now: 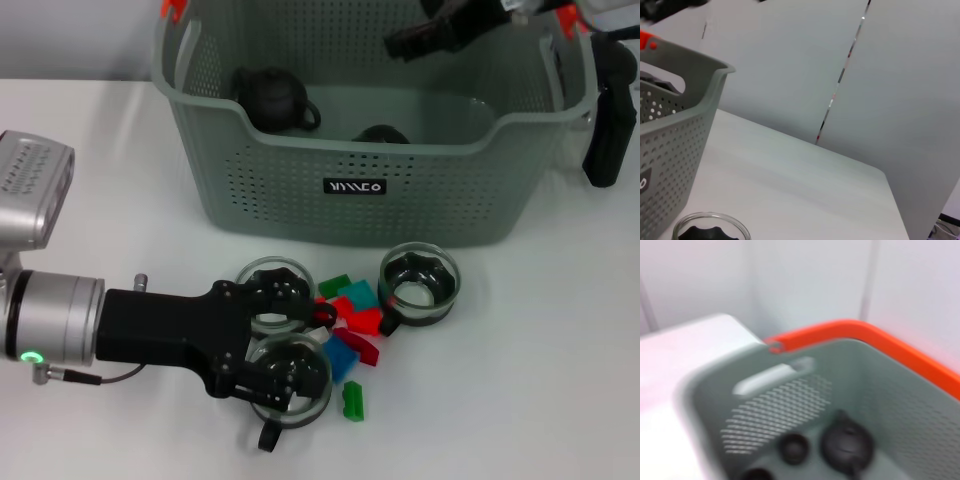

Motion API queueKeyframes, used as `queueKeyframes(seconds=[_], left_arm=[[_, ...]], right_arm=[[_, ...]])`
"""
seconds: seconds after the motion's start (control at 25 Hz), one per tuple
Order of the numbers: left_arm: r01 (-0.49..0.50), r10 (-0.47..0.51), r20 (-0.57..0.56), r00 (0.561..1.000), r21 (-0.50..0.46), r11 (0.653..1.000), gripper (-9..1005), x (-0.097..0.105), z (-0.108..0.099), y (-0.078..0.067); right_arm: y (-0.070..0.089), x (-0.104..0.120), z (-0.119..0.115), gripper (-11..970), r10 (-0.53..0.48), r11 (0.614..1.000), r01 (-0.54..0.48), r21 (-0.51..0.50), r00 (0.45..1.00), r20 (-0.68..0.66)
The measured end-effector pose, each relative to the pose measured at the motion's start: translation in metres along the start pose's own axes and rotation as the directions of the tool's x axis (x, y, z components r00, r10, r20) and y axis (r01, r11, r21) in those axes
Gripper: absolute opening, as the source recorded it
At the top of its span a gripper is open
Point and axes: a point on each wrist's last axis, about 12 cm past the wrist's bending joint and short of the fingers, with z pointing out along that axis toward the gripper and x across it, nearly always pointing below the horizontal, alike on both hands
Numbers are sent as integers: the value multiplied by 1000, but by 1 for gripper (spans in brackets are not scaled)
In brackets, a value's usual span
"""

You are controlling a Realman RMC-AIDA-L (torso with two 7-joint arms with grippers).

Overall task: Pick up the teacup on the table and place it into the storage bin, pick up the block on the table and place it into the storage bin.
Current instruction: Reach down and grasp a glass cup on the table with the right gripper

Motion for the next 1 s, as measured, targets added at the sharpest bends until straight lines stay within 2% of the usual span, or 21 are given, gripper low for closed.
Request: queueKeyframes(seconds=[0.2, 0.44, 0.56, 0.68, 1.0], left_arm=[[2, -2, 1, 1000, -1, 1000, 951, 1, 1, 0], [3, -3, 1, 1000, -1, 1000, 952, 1, 1, 0], [2, -2, 1, 1000, -1, 1000, 952, 1, 1, 0], [2, -2, 1, 1000, -3, 1000, 952, 1, 1, 0], [3, -3, 9, 1000, -13, 1000, 951, 1, -1, 1]], right_arm=[[21, 5, -36, 727, -95, 989, 100, -111, 994, 50], [41, 27, -53, 724, -239, 938, 218, -268, 970, -49], [49, 40, -55, 719, -294, 906, 237, -350, 949, -119], [54, 49, -52, 718, -323, 892, 234, -387, 929, -181], [65, 61, -33, 717, -394, 877, 252, -410, 865, -311]])
